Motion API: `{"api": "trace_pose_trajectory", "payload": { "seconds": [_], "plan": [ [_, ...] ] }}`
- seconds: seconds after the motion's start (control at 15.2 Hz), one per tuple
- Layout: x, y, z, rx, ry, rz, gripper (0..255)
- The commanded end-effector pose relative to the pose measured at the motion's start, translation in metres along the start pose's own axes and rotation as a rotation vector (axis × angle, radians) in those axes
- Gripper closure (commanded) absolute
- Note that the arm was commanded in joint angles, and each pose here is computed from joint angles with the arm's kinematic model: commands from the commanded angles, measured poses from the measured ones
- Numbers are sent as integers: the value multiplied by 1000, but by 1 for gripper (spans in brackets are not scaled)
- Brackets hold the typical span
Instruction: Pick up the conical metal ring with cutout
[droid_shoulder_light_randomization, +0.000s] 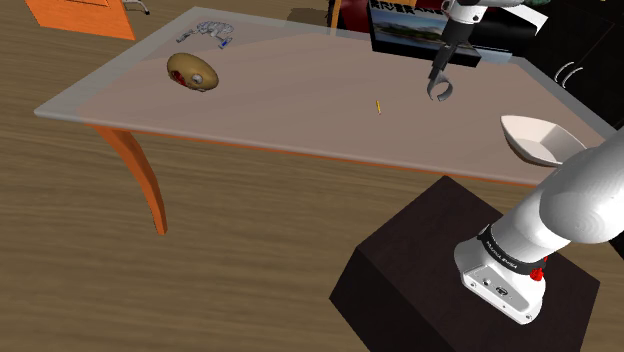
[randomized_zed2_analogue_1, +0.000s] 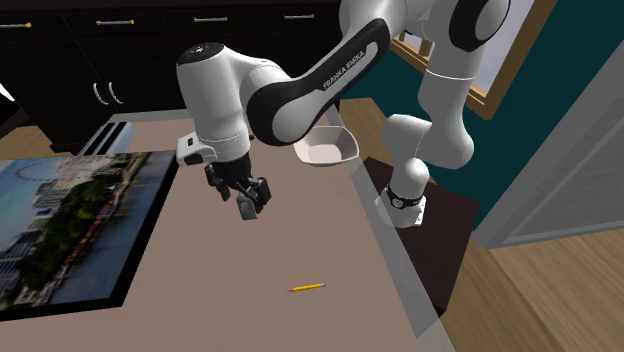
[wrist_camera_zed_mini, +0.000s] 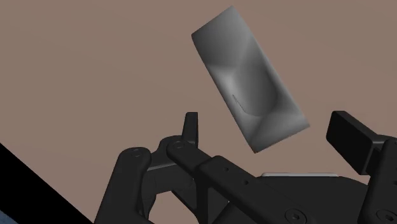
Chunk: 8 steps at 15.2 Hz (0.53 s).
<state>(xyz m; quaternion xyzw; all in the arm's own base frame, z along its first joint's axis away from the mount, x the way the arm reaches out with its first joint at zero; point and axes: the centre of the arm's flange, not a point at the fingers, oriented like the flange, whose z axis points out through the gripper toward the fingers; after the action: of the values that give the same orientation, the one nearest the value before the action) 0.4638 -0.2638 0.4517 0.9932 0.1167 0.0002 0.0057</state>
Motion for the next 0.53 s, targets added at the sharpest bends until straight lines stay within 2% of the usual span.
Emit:
{"api": "trace_pose_trajectory", "payload": {
  "seconds": [0.0,0.13,0.2,0.46],
  "plan": [
    [0,0,11,0,0,0,0],
    [0,0,14,0,0,0,0],
    [-1,0,14,0,1,0,255],
    [-1,0,13,0,1,0,255]
  ]
}}
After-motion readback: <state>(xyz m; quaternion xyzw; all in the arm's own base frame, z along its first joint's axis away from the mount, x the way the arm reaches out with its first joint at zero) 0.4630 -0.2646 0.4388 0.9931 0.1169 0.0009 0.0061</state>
